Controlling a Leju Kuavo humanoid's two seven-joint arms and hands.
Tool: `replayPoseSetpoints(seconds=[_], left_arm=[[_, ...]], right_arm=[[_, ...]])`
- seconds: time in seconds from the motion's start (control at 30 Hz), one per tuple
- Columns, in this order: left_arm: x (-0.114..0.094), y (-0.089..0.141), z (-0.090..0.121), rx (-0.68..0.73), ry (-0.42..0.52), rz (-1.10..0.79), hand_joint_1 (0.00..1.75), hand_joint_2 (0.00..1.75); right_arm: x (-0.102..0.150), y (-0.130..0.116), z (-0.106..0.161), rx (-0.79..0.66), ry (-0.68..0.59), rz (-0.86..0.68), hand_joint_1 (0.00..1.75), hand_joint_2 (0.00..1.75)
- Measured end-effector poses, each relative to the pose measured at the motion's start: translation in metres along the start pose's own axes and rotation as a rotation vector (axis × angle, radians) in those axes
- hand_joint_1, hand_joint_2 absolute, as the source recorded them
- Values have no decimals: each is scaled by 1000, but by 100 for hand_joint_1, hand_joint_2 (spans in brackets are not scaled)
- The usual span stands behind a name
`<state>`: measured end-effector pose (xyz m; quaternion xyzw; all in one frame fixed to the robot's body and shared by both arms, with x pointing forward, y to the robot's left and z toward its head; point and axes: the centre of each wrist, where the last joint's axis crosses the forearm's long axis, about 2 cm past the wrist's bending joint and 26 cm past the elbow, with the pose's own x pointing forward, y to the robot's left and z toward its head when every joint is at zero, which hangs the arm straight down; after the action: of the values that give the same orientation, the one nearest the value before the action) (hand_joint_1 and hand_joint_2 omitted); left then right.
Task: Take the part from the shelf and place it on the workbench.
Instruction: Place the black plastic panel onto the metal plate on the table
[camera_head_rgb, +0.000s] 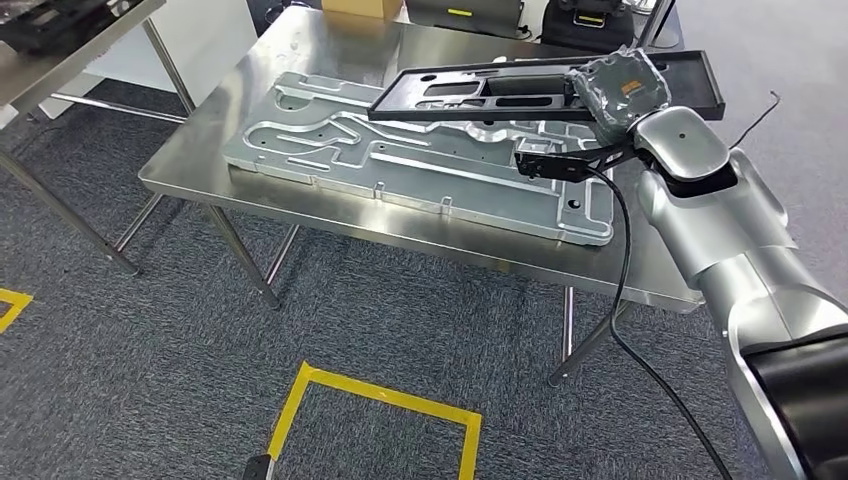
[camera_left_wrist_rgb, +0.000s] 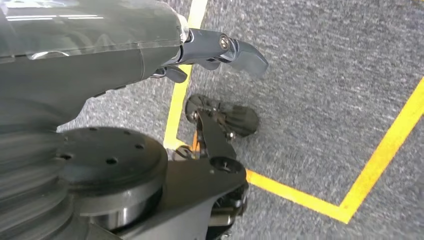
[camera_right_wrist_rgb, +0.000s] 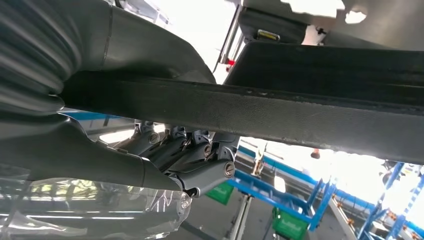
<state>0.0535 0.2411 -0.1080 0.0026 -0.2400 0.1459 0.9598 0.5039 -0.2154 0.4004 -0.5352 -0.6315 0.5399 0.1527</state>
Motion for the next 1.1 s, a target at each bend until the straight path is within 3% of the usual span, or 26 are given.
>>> replayPoseSetpoints(seconds=[0.8,0.97,1.1], left_arm=[[-9,7,3,34,30,-5,0,175],[-10,8,4,44,28,0,0,175],[-13,7,5,58,38,27,0,175]], right_arm=[[-7,10,8,-15,5,-19,175,175],[-9,22,17,-4,3,-27,175,175],[-2,46,32,48,-8,-108,175,175]])
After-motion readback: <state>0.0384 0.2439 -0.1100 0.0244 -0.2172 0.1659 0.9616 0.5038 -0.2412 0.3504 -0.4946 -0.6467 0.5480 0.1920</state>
